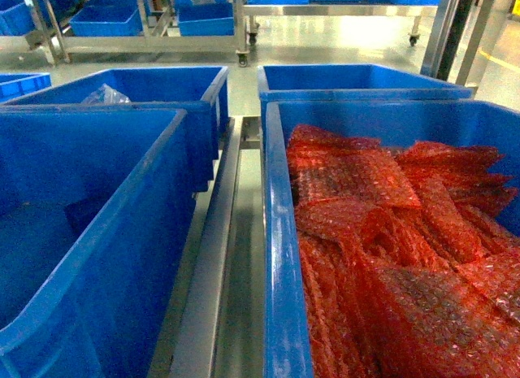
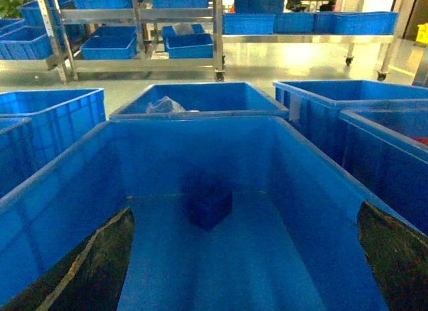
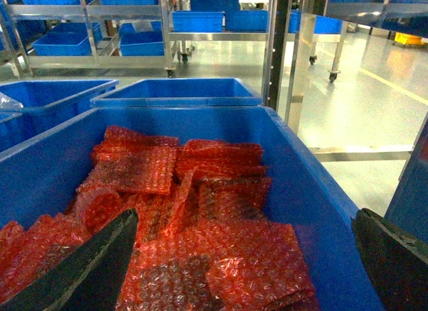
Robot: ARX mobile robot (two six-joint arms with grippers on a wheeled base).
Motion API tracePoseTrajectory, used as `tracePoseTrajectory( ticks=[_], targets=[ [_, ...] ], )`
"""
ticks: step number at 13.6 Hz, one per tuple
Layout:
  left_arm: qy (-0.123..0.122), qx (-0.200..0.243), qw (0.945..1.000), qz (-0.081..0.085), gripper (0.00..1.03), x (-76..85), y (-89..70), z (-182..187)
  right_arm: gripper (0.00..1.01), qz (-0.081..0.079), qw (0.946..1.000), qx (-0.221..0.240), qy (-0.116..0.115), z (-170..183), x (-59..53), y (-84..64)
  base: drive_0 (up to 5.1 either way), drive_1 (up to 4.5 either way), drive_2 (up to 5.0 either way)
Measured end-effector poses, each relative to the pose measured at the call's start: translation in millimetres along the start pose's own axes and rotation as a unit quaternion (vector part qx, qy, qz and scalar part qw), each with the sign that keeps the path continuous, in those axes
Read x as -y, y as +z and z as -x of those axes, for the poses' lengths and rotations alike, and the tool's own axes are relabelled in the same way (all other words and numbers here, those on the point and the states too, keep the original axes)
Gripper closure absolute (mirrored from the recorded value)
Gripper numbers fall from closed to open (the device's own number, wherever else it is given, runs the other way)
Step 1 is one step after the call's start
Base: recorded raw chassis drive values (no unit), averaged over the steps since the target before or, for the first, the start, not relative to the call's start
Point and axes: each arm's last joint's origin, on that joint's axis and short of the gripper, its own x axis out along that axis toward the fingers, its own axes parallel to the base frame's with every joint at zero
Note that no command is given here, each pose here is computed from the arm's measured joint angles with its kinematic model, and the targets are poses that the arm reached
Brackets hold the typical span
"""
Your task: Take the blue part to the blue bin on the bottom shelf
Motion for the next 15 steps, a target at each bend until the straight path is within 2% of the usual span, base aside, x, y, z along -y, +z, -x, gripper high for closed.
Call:
tracePoseTrajectory(
  ticks=[15],
  targets=[
    [0.0,0.0,1.0,0.0,0.05,0.0,0.0,0.0,0.03,0.0,1.0,0.0,0.0,0.0,0.0,0.0,0.0,0.0,0.0]
  ],
)
